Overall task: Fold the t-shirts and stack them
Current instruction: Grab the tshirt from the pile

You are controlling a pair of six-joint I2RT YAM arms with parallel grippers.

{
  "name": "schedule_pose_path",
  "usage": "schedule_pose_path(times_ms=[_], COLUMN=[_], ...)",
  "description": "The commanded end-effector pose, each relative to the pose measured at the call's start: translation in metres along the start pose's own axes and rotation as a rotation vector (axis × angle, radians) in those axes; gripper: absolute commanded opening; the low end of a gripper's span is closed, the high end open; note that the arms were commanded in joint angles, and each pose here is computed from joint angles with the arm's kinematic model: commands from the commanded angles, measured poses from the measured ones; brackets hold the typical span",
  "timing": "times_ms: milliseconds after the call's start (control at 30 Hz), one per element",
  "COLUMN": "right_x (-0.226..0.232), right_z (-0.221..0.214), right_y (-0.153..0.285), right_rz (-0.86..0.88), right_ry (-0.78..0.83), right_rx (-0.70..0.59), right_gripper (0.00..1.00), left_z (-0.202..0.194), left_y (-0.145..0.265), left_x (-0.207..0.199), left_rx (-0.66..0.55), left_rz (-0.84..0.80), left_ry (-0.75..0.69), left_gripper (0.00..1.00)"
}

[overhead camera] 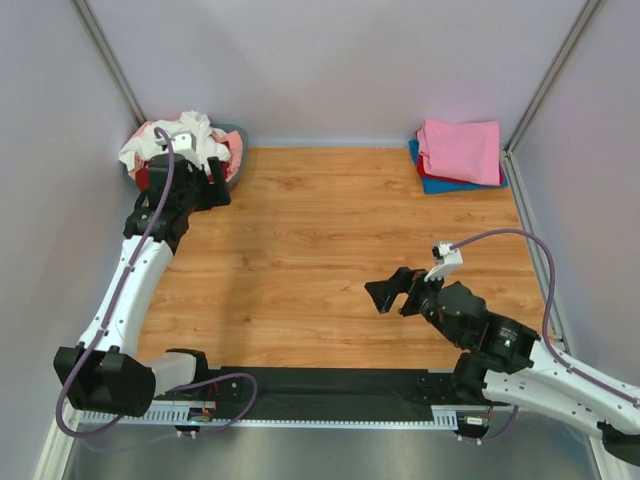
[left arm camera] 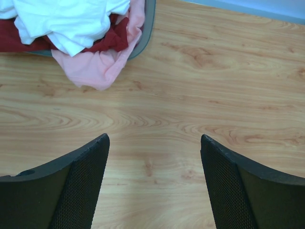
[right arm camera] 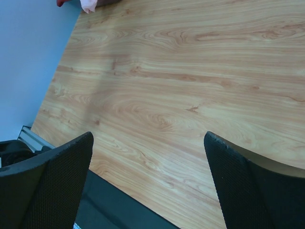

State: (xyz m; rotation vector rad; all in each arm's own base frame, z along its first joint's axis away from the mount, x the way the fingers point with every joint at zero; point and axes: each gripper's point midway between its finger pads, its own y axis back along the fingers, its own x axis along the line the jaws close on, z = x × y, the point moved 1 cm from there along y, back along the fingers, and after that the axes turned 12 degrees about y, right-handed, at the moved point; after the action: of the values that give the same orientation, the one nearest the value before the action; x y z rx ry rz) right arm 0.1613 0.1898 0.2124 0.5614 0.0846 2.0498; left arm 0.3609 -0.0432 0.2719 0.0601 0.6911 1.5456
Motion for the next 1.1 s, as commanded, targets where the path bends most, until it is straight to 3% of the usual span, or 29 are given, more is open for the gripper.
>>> schedule_pose_path(times_ms=[0, 167, 267, 467, 800, 1067], right_x=[0.014, 0.016, 0.028, 0.027, 0.030, 0.026], right_z=[0.011, -0.013, -0.038, -0.083, -0.093, -0.099], right_y=[-0.002, -0.009, -0.015, -0.032, -0.037, -0.044], right_rz=[0.065, 0.102, 0.191, 0.215, 0.264, 0.255], right_ry=[-0.012, -0.030, 0.002, 0.061, 0.083, 0.071], right_rx=[-0.050, -0.004, 0.057, 0.170, 0.157, 0.188], right_gripper=[1.00, 1.00, 1.00, 1.00, 1.00, 1.00], left_z=[0.012, 0.016, 0.026, 0.042, 0.035, 0.037], left_y=[0.003, -0.002, -0.011, -0.053, -0.149, -0.191], left_x=[0.002, 0.012, 0.019, 0.032, 0.063, 0.083], left_rx=[-0.054, -0.061, -0.053, 0.065, 0.198, 0.215], left_rz=[0.012, 0.074, 0.122, 0.214, 0.373, 0.469], left_ry=[-0.021, -0.044, -0.045, -0.017, -0.064, -0.129], left_gripper=[0.84, 0.84, 0.90, 0.87, 0.85, 0.81])
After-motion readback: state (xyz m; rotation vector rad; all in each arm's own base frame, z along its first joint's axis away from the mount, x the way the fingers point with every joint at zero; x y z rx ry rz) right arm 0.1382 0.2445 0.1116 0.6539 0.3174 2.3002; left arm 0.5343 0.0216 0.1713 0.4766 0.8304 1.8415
